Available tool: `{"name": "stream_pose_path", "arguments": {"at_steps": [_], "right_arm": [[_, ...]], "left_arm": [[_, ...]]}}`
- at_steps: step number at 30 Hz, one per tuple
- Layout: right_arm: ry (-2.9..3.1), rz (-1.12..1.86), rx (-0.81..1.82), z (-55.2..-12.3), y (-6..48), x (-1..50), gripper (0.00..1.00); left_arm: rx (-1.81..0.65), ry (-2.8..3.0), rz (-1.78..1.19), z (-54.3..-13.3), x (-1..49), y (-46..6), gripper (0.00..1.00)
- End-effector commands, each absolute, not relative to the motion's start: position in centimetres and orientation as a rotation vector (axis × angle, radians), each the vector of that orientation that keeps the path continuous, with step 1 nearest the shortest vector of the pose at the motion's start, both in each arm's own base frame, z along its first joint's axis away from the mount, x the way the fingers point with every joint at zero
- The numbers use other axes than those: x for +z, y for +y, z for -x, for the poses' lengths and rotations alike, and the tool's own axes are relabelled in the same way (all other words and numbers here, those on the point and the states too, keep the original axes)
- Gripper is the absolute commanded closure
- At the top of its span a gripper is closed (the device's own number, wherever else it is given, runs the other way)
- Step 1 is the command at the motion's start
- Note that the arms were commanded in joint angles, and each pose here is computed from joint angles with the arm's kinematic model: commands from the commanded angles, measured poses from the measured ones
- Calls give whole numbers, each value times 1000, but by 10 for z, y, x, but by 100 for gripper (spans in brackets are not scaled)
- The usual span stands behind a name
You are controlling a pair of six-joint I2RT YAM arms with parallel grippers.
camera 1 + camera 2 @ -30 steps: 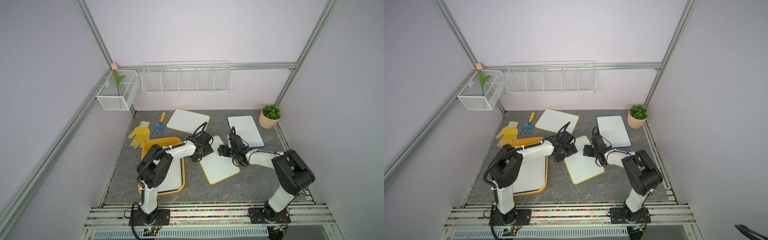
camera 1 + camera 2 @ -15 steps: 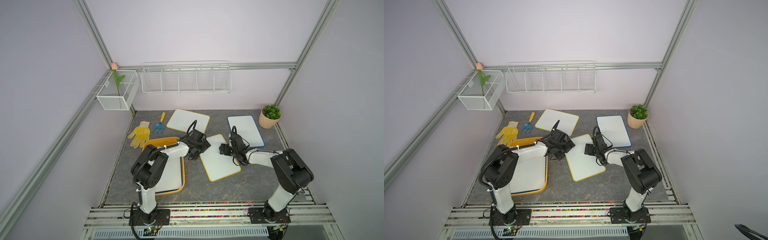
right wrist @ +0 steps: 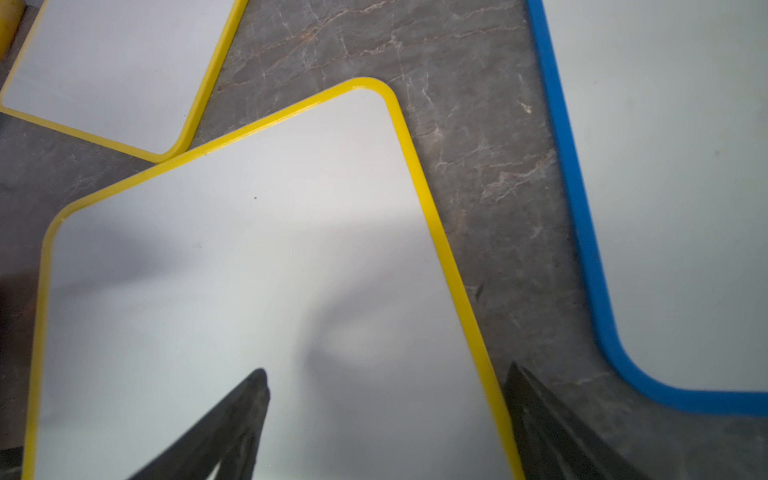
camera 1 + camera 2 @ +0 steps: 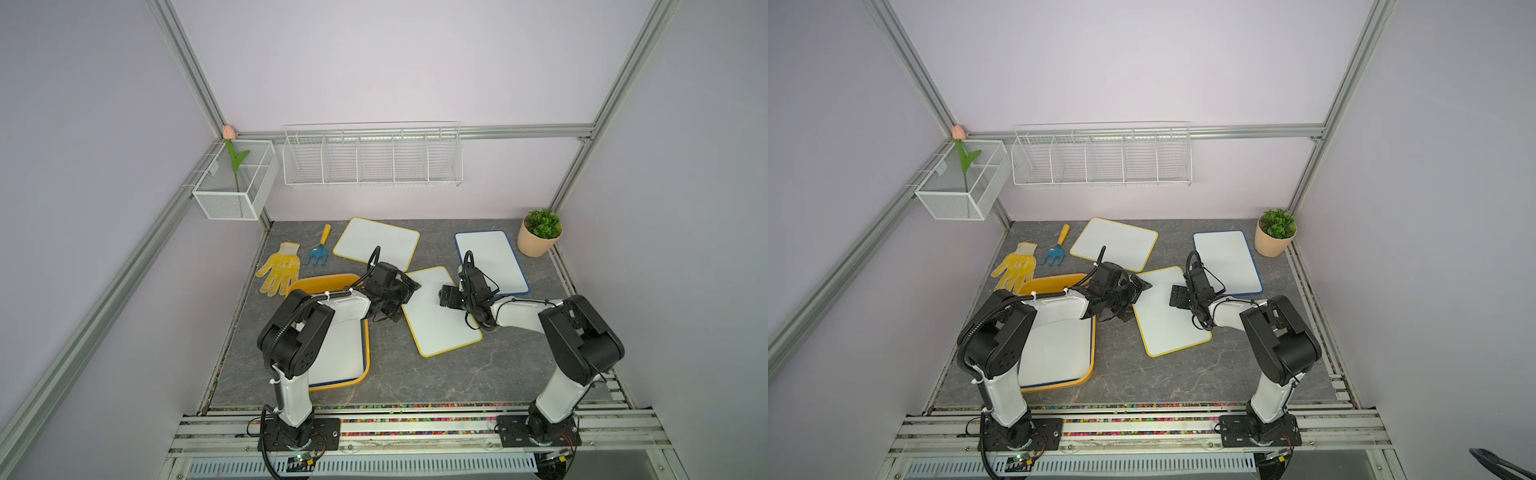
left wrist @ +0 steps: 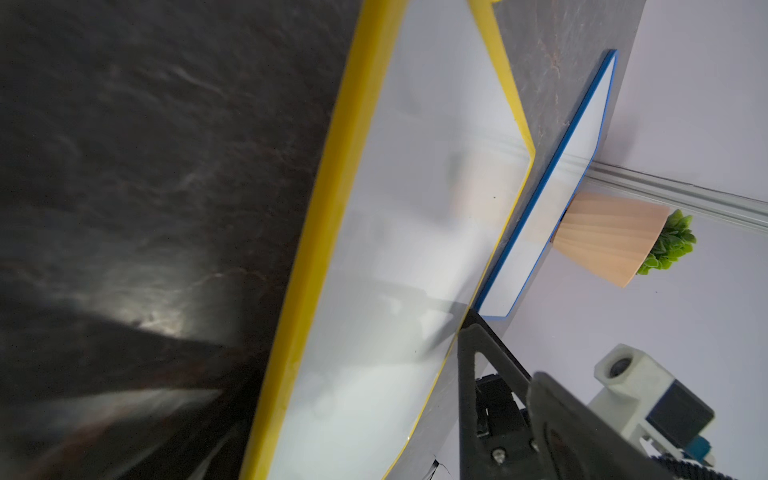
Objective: Put the whiteboard into the storage box
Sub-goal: Pick up the whiteboard at the center of the board.
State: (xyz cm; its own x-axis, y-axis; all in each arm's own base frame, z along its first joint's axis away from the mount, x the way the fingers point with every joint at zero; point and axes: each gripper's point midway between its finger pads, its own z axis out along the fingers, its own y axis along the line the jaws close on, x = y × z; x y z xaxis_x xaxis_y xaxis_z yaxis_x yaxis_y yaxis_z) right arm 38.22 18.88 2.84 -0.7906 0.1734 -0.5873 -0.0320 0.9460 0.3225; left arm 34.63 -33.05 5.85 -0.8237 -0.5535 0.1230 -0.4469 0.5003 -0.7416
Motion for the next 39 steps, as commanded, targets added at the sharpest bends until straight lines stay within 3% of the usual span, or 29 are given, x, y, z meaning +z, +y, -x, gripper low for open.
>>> {"name": "stream_pose_path", "arguments": {"at_steps": [1,12,17,23,27,39], "right_arm": [[2899,-86,461,-285,189,-55,9],[2889,-100,487,-287,190,-53,9],[2871,-120,535,-287,193,-50,9],[2851,-138,576,-288,194,-44,9],[2844,-148,602,-288,195,-42,9],[2760,-181,601,-296,188,-12,9]], "left_arm": [[-1228,2675,842,-332,56,-336,0],[-1184,2610,494,-340,80,-332,14],[-1277,2515,438,-343,99,-338,31],[-1360,2439,402,-347,116,-344,44],[-1393,2431,398,-347,115,-349,62],[-1399,2376,366,-358,139,-354,71]]}}
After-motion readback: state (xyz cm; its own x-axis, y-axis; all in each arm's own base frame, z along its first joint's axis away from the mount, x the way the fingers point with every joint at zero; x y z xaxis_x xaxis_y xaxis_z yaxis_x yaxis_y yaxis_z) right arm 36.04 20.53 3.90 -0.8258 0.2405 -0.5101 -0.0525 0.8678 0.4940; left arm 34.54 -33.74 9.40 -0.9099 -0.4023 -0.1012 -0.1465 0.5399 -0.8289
